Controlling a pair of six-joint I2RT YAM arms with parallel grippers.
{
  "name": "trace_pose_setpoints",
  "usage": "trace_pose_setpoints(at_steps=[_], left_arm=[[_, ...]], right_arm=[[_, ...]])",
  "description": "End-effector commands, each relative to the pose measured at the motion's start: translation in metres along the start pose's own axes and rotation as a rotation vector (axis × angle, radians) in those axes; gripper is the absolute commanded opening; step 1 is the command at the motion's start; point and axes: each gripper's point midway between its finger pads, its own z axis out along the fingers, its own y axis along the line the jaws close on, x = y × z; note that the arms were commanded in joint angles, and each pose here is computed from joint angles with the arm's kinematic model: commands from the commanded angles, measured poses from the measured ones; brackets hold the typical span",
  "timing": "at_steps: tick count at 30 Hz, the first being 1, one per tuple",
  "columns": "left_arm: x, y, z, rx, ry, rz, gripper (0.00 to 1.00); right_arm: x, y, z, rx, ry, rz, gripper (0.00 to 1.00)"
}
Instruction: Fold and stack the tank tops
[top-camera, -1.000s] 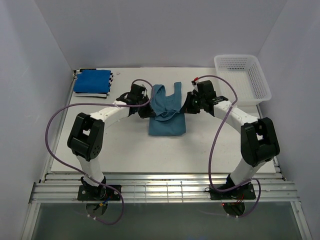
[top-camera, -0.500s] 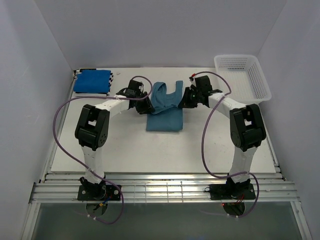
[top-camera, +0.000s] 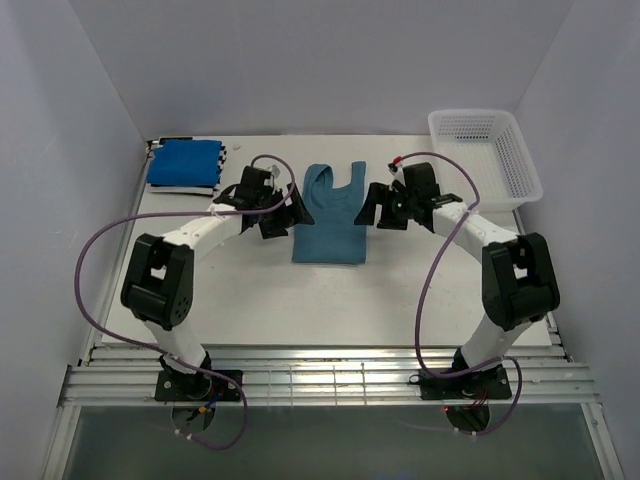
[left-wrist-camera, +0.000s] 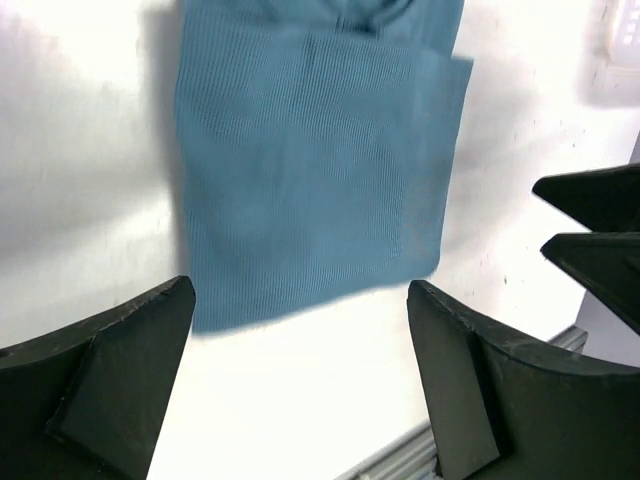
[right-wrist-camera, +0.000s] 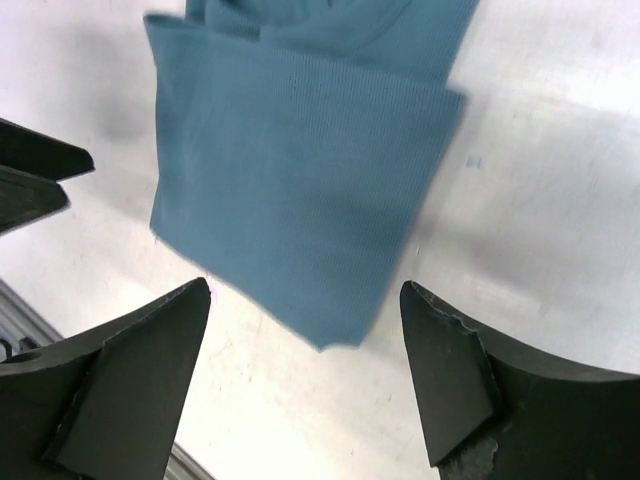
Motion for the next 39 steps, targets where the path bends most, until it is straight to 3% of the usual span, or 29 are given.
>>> trace_pose_setpoints(at_steps=[1, 7, 11, 14, 17, 24, 28, 31, 32, 35, 39], left_arm=[[0.021, -0.005, -0.034, 0.024, -0.020, -0.026, 0.98], [0.072, 0.025, -0.035, -0.019, 0.057, -0.077, 0.98], [0.083, 0.035, -0.019, -0.021, 0.093, -0.098, 0.97], [0.088, 0.039, -0.008, -0.026, 0.127, -0.107, 0.84], [0.093, 0.043, 0.000, -0.023, 0.147, -0.112, 0.74], [0.096, 0.051, 0.016, -0.036, 0.163, -0.122, 0.65], [0.096, 0.057, 0.024, -0.057, 0.174, -0.123, 0.49], [0.092, 0.058, 0.029, -0.070, 0.169, -0.115, 0.22], [0.092, 0.059, 0.029, -0.080, 0.172, -0.116, 0.00], [0.086, 0.058, 0.028, -0.087, 0.160, -0.105, 0.00], [0.086, 0.058, 0.017, -0.089, 0.124, -0.110, 0.00]], right_arm=[[0.048, 0.007, -0.020, -0.069, 0.066, 0.024, 0.83], [0.093, 0.013, -0.020, -0.113, 0.119, 0.048, 0.80], [0.100, 0.009, -0.008, -0.104, 0.133, 0.061, 0.66], [0.103, -0.001, -0.001, -0.057, 0.143, 0.064, 0.52], [0.106, -0.009, 0.004, -0.031, 0.144, 0.057, 0.45], [0.115, -0.021, 0.021, -0.011, 0.188, 0.055, 0.41], [0.114, -0.024, 0.028, -0.007, 0.188, 0.043, 0.37], [0.114, -0.024, 0.032, -0.018, 0.197, 0.026, 0.29], [0.109, -0.023, 0.034, -0.028, 0.182, 0.009, 0.25], [0.107, -0.019, 0.031, -0.050, 0.164, -0.014, 0.10], [0.112, -0.013, 0.022, -0.097, 0.153, -0.065, 0.08]])
